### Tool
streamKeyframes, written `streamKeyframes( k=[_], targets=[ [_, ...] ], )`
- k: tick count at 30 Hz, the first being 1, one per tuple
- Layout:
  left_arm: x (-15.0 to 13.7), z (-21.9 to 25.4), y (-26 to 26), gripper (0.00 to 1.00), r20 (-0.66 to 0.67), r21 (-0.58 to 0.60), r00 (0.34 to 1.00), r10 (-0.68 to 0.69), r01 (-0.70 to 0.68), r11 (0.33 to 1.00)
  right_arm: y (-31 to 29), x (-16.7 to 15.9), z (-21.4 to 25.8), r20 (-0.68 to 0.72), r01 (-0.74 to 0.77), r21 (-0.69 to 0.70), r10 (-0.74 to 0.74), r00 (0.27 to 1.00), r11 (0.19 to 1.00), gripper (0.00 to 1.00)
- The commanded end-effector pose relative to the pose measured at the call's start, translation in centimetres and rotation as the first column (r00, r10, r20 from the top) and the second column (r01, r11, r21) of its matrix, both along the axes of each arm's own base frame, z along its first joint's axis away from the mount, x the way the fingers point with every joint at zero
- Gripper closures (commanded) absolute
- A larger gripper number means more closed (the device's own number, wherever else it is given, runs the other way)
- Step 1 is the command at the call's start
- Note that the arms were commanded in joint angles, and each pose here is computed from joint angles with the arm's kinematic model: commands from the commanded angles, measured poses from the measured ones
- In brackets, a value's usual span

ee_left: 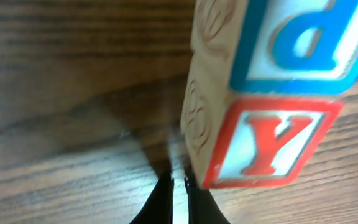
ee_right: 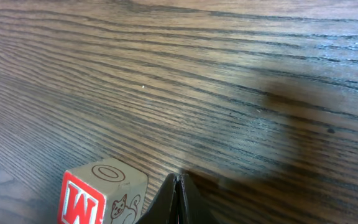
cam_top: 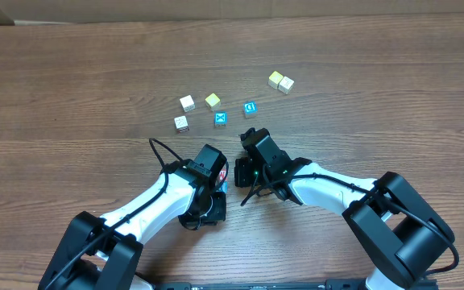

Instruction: Flip 3 blocks

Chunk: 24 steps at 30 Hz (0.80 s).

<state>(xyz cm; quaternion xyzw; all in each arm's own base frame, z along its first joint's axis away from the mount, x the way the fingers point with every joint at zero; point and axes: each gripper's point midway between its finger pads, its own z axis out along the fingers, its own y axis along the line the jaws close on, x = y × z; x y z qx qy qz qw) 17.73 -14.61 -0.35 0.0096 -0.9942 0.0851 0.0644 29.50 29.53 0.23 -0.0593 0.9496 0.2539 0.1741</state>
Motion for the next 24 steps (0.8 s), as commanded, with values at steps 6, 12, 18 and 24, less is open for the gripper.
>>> streamKeyframes(
  k=[6,12,18,24],
  targets=[
    [-0.1,0.6,0.3,0.96,-0.004,0.027,0.999,0.035,-0.035,0.999,-1.7,1.2,-0.4,-0.031,0.08,-0.019,-0.081,0.996,0.997,0.96],
    [0.6,3.9,0.8,0.95,0.114,0.005,0.991,0.064,-0.065,0.998,-4.1,1.8,-1.0,-0.083,0.127,-0.041,-0.13,0.988,0.991,0.96],
    [-0.4,7.4,3.9,0.96,0.22,0.066,0.965,0.14,-0.158,0.985,-5.5,2.3,-1.0,-0.096,0.155,-0.054,-0.16,0.982,0.986,0.96],
    [-1.2,10.4,7.2,0.96,0.357,0.097,0.901,0.246,-0.298,0.95,-8.6,3.2,0.2,-0.09,0.227,-0.088,-0.235,0.968,0.97,0.96]
  ],
)
